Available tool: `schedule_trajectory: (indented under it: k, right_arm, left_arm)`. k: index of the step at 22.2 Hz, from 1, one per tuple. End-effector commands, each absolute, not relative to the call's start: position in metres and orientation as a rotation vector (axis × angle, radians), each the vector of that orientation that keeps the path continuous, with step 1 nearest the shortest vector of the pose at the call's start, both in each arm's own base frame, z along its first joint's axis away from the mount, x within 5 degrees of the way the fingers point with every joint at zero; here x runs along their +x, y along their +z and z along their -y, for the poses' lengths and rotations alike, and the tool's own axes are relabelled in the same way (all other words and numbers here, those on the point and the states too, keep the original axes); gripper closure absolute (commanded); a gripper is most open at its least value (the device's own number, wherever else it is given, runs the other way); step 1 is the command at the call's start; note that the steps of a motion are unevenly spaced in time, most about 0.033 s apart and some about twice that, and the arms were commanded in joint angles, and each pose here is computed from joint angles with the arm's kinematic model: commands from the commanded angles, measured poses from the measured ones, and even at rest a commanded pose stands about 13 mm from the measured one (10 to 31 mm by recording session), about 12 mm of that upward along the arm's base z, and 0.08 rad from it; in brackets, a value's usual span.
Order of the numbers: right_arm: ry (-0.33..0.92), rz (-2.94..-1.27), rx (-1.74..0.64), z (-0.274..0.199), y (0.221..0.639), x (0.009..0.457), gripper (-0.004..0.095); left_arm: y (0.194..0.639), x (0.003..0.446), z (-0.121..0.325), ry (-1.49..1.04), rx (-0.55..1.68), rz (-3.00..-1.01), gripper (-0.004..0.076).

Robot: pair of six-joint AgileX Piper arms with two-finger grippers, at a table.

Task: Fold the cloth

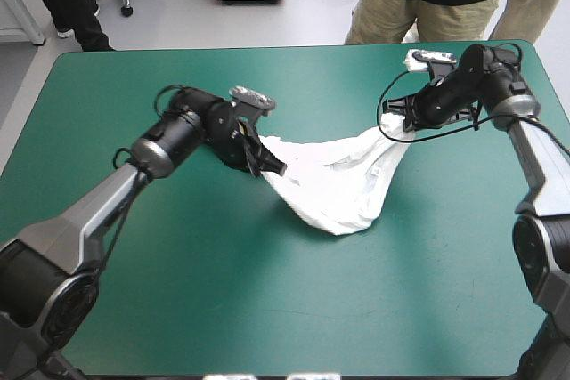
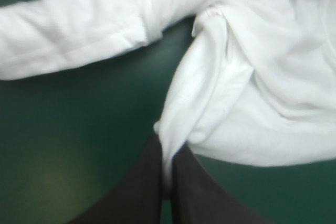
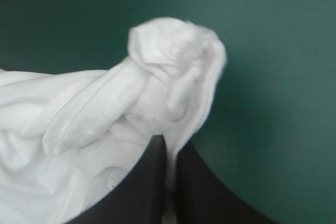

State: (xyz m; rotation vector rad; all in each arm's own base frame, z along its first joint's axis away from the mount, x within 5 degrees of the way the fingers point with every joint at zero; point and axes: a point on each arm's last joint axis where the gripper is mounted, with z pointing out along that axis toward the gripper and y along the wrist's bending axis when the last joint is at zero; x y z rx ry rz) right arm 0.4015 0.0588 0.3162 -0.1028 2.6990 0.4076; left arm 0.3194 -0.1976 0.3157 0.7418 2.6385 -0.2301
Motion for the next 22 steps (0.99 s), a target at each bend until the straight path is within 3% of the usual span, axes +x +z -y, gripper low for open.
schedule_trajectory:
  k: [1,11,16,22]
  right_arm:
    - [0.435,-2.467,-0.145,-0.056,0.398,0.359,0.0925]
    - [0.542,-2.026,-0.299,-0.06,0.52,0.26,0.0925]
    - [0.49,-1.651,-0.358,-0.055,0.613,0.188,0.0925]
    - [0.42,-1.297,-0.391,-0.049,0.673,0.11,0.0924]
  left_arm:
    - [0.405,0.301,0.158,-0.263,0.582,-2.415,0.0731]
    - [0.549,0.223,0.09,-0.227,0.427,-1.929,0.0731]
    - [0.636,0.153,0.061,-0.25,0.342,-1.515,0.0731]
    - [0.69,0.084,0.036,-0.295,0.277,-1.134,0.0733]
